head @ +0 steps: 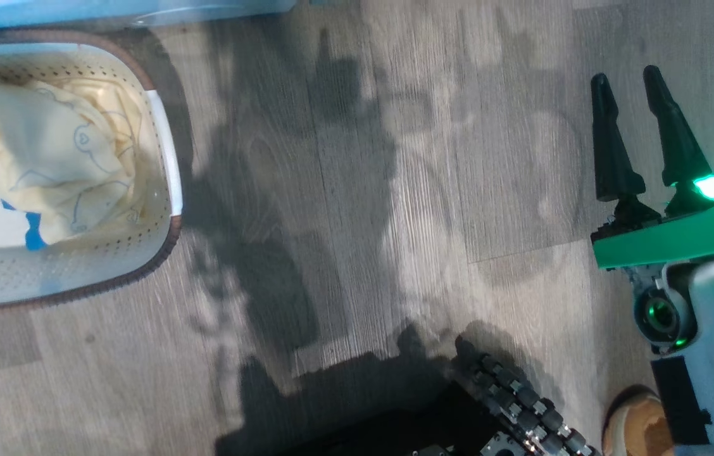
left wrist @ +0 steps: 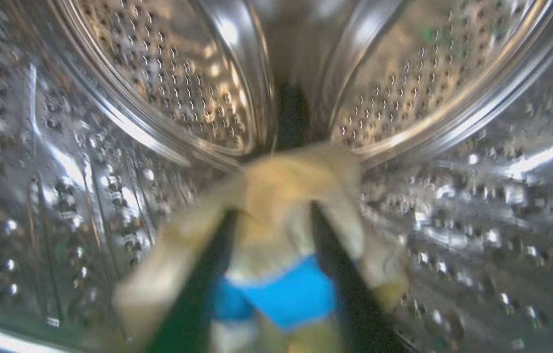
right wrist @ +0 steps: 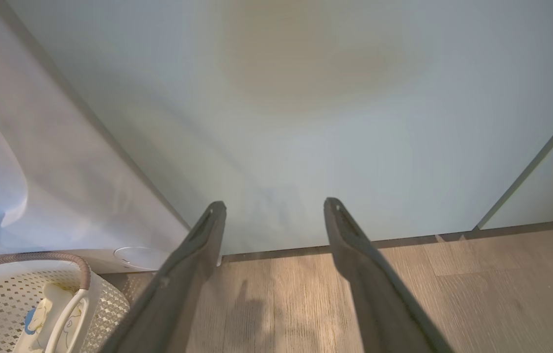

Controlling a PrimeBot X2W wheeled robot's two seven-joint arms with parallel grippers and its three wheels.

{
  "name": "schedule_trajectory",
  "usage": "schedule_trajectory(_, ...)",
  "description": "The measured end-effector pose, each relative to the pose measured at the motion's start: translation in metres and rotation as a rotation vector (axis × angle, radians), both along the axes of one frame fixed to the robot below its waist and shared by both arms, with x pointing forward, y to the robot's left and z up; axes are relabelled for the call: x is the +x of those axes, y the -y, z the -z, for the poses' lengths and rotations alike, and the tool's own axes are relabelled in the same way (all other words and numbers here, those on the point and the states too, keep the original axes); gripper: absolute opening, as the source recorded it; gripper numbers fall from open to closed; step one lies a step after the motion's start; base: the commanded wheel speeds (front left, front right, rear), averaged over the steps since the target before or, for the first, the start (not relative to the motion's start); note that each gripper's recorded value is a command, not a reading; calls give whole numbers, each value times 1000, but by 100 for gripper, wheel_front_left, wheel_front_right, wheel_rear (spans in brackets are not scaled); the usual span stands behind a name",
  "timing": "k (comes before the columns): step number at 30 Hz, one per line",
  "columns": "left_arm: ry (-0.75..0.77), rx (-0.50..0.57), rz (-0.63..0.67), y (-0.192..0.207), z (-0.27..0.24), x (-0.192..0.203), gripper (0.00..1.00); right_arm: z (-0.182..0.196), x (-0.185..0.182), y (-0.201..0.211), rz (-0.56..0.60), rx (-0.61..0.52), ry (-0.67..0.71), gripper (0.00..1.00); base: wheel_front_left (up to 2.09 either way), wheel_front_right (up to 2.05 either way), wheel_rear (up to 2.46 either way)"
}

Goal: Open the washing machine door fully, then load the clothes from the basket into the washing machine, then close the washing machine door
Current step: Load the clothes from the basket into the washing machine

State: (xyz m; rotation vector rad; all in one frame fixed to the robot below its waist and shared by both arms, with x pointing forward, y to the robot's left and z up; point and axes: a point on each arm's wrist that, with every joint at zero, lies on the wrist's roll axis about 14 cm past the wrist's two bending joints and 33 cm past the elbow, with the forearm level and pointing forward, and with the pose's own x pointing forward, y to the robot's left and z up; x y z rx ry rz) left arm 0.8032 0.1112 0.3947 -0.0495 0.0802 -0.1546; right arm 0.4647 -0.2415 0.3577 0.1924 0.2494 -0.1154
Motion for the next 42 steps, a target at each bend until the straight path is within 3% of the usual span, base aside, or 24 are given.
schedule_trajectory(15, -208, -14, 90, 20, -2, -49, 100, -36, -14, -1, 15, 6, 68, 100, 0, 0, 0)
schedule_trajectory(28, -177, -13, 164, 27, -21, -143, 100, -73, -57, 2, 52, 0, 128, 100, 0, 0, 0)
schedule_trajectory(42, -97, -65, 168, 0, -66, -232, 100, -104, -84, -10, 28, 29, 209, 100, 0, 0, 0)
